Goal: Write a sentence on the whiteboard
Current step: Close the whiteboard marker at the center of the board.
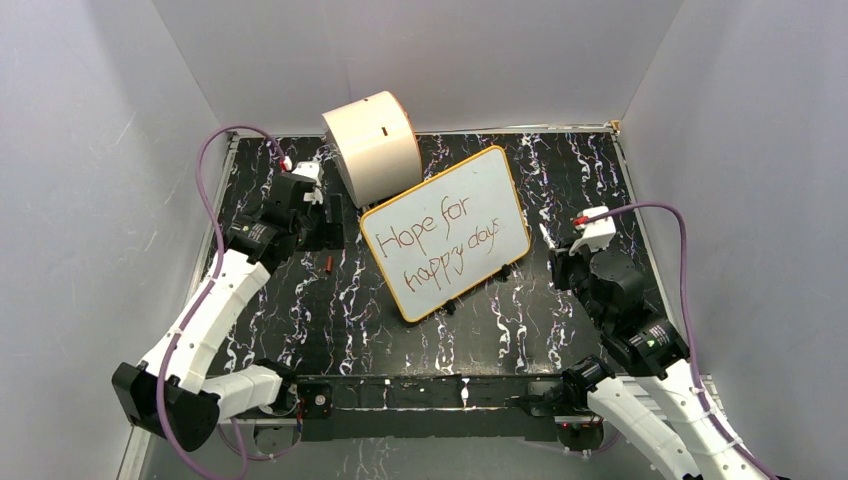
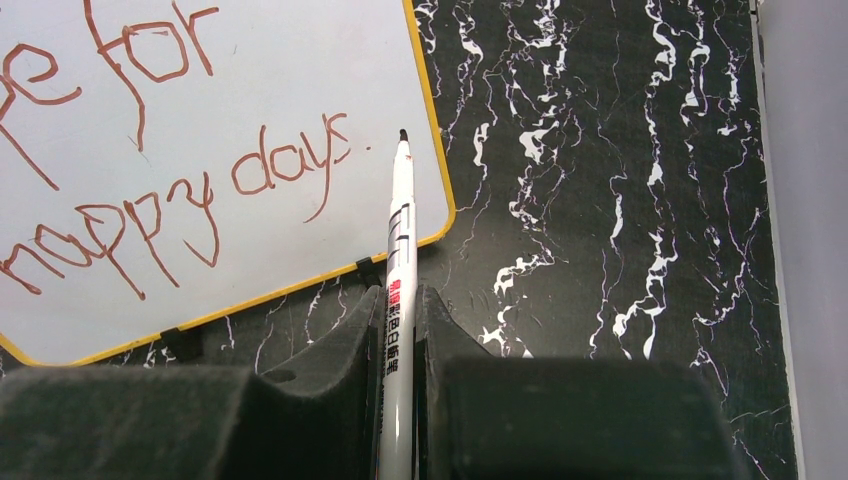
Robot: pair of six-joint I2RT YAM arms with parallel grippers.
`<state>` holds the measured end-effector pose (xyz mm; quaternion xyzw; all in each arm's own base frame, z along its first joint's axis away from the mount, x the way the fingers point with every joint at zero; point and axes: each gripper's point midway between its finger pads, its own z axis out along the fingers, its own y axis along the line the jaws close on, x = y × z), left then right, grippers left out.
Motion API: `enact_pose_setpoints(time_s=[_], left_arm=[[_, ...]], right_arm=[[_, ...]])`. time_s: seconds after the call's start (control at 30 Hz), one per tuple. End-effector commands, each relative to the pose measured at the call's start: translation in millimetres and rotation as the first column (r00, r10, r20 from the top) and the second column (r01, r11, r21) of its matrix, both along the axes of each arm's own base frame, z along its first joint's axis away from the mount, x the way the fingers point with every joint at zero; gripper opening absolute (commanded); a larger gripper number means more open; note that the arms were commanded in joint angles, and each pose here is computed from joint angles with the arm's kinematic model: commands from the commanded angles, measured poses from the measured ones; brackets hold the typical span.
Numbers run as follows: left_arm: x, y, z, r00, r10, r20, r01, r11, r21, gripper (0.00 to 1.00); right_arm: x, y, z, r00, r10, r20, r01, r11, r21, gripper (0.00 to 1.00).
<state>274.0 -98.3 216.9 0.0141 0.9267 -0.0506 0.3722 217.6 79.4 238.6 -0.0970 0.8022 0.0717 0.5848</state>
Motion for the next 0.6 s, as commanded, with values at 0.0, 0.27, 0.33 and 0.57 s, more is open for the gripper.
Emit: enact_pose_setpoints(time_s=[0.0,0.27,0.33,0.57], left_arm=[[8.8,20.5,-26.8,0.993,0.105,-0.047,-0.103,0.994,0.036,0.75],[25.5,28.2,-84.4,0.976,0.14,-0.168,-0.131,0.989,0.064,0.59],[27.6,29.3,-99.6,0.969,0.149,-0.197,-0.137,0.988,0.078,0.58],[35.3,24.5,-143.3,0.949,0.162,-0.271,-0.143,0.986,0.09,0.49]], right_arm=[[2.1,0.8,9.5,0.999,0.003,0.052,-0.004,1.0,0.021,0.0],[1.2,0.1,7.6,0.998,0.0,0.067,-0.003,0.999,0.034,0.0],[1.3,0.4,7.3,0.998,0.002,0.068,-0.004,0.999,0.035,0.0],[0.4,-0.6,5.9,0.997,0.0,0.074,-0.003,0.999,0.036,0.0]])
